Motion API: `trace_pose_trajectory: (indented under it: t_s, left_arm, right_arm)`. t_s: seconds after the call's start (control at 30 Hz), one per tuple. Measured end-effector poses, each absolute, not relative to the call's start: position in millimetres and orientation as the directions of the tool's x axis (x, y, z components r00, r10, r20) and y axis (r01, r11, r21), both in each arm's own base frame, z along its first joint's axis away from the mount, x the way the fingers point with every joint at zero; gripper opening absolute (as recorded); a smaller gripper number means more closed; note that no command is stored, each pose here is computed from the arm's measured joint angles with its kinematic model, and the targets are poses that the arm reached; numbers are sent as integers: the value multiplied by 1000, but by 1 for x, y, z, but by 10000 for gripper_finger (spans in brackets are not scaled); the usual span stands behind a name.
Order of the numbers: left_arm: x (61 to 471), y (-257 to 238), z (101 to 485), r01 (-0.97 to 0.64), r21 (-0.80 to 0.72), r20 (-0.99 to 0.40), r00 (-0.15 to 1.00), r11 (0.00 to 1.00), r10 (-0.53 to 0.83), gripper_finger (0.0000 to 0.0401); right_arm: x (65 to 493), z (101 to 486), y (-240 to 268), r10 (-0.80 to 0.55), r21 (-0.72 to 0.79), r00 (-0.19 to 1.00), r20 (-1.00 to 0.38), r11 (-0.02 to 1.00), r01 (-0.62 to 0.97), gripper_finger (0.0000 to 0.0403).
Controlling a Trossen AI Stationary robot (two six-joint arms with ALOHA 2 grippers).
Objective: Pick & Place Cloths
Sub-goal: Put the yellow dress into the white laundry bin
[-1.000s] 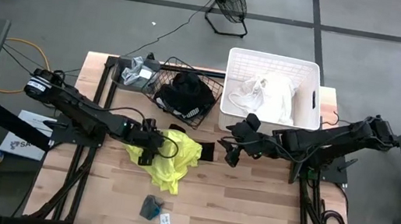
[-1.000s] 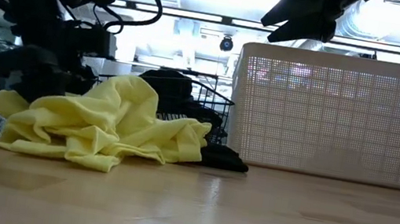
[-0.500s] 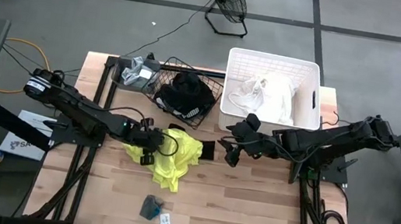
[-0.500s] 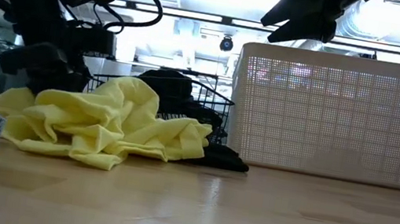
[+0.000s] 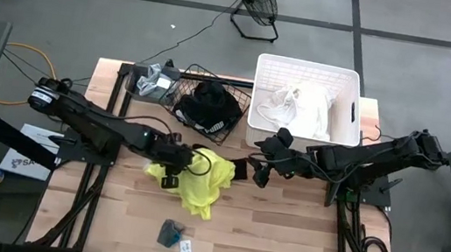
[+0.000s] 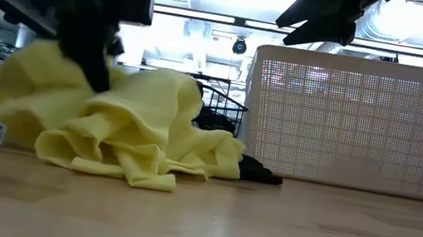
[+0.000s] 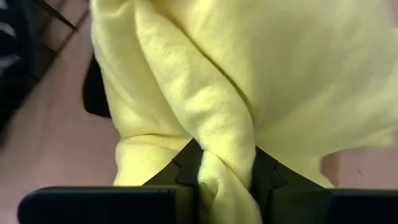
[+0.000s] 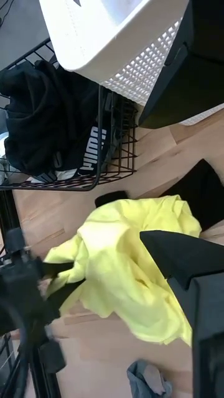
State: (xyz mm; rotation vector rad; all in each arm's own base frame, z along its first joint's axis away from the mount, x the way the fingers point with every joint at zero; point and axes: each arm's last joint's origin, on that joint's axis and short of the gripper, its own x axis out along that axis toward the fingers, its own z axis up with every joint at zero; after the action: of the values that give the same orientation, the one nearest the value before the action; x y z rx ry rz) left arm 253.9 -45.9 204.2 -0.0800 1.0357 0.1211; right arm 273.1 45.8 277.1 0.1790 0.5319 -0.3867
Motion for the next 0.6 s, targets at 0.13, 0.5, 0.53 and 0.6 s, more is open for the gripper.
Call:
trace_pose_trajectory:
  t_s: [0.13, 0.5, 0.53, 0.6]
  left_arm:
    - [257, -47, 233, -136, 8, -882, 466, 991, 71, 61]
    - [260, -47, 318, -83, 34, -867, 492, 996, 71, 61]
    - [260, -47, 325, -73, 37, -864, 499, 997, 69, 61]
    - [259, -47, 340, -60, 40, -852, 520, 997, 65, 61]
  right_arm:
    - [273, 277, 46, -311, 68, 792, -525, 912, 403, 275]
    - [273, 277, 46, -312, 67, 792, -525, 912, 404, 275]
    - [273, 277, 46, -312, 68, 792, -525, 912, 404, 275]
    - [273, 277, 46, -311, 68, 792, -525, 912, 403, 275]
